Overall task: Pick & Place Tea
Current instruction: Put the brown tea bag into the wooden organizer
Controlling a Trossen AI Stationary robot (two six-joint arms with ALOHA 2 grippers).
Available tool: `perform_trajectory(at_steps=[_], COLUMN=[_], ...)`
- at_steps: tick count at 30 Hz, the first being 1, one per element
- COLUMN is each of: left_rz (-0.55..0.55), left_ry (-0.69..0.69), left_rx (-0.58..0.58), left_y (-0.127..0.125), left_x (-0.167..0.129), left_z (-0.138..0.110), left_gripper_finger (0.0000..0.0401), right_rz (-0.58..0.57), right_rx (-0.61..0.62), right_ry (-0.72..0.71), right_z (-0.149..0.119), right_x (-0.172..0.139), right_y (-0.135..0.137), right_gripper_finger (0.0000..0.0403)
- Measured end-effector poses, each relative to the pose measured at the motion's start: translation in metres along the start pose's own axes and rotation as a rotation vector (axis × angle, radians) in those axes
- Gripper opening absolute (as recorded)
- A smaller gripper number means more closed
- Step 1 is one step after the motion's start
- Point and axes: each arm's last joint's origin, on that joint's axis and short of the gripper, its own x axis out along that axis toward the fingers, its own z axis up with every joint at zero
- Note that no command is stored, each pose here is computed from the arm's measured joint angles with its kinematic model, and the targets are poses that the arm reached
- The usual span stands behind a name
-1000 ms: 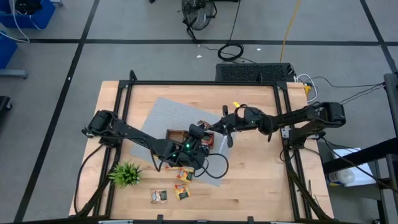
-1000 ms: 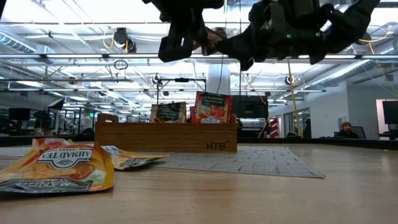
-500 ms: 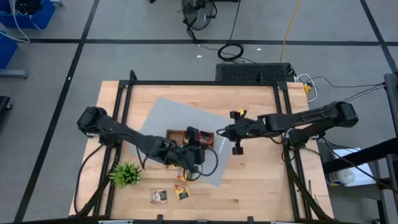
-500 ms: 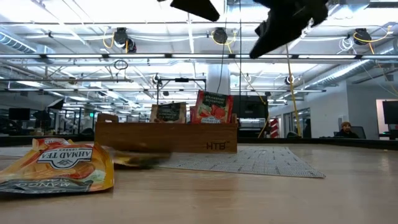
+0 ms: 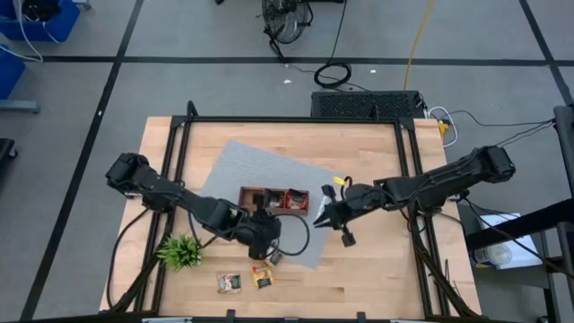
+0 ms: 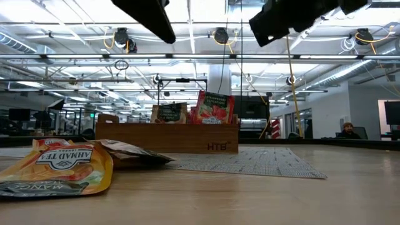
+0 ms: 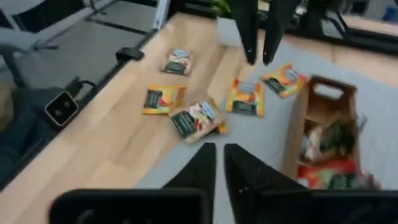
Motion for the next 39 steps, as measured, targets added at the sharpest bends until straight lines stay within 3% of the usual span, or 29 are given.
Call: perform_trajectory(at_steps=[4, 9, 15, 20, 27, 36, 39], left_rz=[-0.151, -0.166, -0.199, -0.200, -0.082, -0.079, -0.075], left_ry=[0.034, 0.135, 0.221, 0.234, 0.193, 0.103, 0.102], left_rx=[0.039, 0.162, 0.185, 0.297, 0.444, 0.457, 0.461], left_y=[-0.025, -0.061, -0.093, -0.105, -0.097, -0.097, -0.096], left_x=[0.004, 0.030, 0.062, 0.072, 0.075, 0.064, 0.073], left_z=[-0.005, -0.021, -0.039, -0.048, -0.042, -0.016, -0.016], left_gripper_finger=[0.0151, 0.0246, 0.0315, 0.0323, 0.0299, 0.0285, 0.0285], right_rz=[0.010, 0.016, 0.016, 0.015, 0.013, 0.012, 0.013], right_rx=[-0.005, 0.047, 0.059, 0.091, 0.171, 0.193, 0.193], right_ry=[0.032, 0.036, 0.063, 0.051, 0.070, 0.089, 0.091], right_z=[-0.013, -0.021, -0.028, -0.027, -0.028, -0.030, -0.030], right_x=[0.013, 0.029, 0.038, 0.038, 0.038, 0.038, 0.038], right_y=[0.002, 0.003, 0.003, 0.003, 0.003, 0.003, 0.003], right_gripper_finger=[0.0124, 0.0219, 0.0268, 0.0270, 0.0266, 0.0265, 0.0267])
